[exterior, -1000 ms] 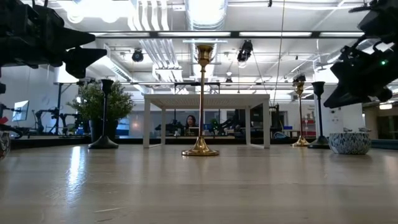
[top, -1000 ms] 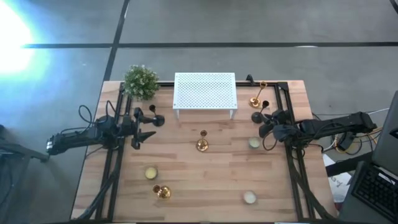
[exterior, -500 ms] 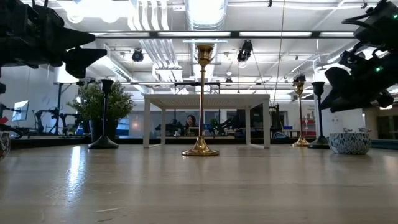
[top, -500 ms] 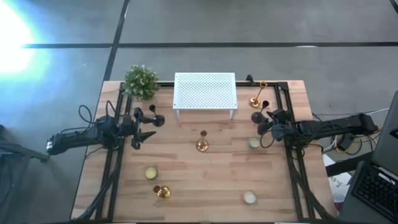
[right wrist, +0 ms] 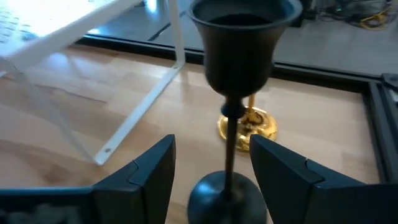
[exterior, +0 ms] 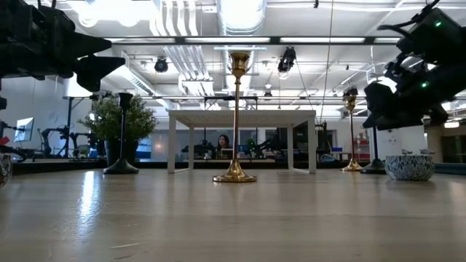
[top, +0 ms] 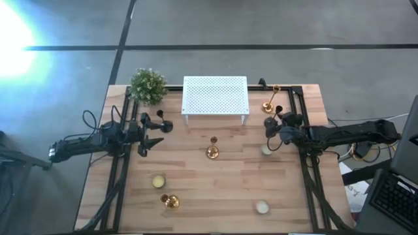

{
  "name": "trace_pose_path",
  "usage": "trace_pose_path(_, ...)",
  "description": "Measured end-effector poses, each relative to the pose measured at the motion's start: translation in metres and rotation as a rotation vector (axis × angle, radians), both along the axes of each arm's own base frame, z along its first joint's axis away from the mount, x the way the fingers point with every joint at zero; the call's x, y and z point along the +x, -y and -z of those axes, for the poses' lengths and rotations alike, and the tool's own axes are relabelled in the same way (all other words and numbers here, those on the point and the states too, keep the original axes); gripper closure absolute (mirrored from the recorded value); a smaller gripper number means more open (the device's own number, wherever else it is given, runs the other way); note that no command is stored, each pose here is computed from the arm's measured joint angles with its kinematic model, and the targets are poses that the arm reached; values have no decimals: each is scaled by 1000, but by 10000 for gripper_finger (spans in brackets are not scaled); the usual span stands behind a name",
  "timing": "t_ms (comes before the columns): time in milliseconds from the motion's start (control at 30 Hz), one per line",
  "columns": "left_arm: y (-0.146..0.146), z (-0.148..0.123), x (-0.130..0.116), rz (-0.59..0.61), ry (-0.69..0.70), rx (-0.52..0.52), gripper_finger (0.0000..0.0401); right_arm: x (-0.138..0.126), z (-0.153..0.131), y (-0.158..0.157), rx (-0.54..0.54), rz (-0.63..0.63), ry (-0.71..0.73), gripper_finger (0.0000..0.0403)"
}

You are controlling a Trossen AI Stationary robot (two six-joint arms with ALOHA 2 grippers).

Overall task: Pick & Place candle stick holders
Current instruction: Put the right black candle holder on the shelf

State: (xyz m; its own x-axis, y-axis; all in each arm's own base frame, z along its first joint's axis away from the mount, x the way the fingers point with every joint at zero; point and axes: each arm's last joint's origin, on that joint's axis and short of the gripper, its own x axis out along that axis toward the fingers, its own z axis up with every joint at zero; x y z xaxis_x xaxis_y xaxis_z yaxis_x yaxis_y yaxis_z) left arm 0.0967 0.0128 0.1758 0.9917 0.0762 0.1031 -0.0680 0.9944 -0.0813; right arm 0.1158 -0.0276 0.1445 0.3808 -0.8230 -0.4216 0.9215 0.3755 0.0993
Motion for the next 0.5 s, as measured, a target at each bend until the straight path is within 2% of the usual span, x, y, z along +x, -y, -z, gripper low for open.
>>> trace_pose_path(233,0,0,0,0,0,0,126,5,7,6,5,49,-46,246)
trace_pose_path(500,0,0,0,0,0,0,126,11,10,8,-7,50,-64,344)
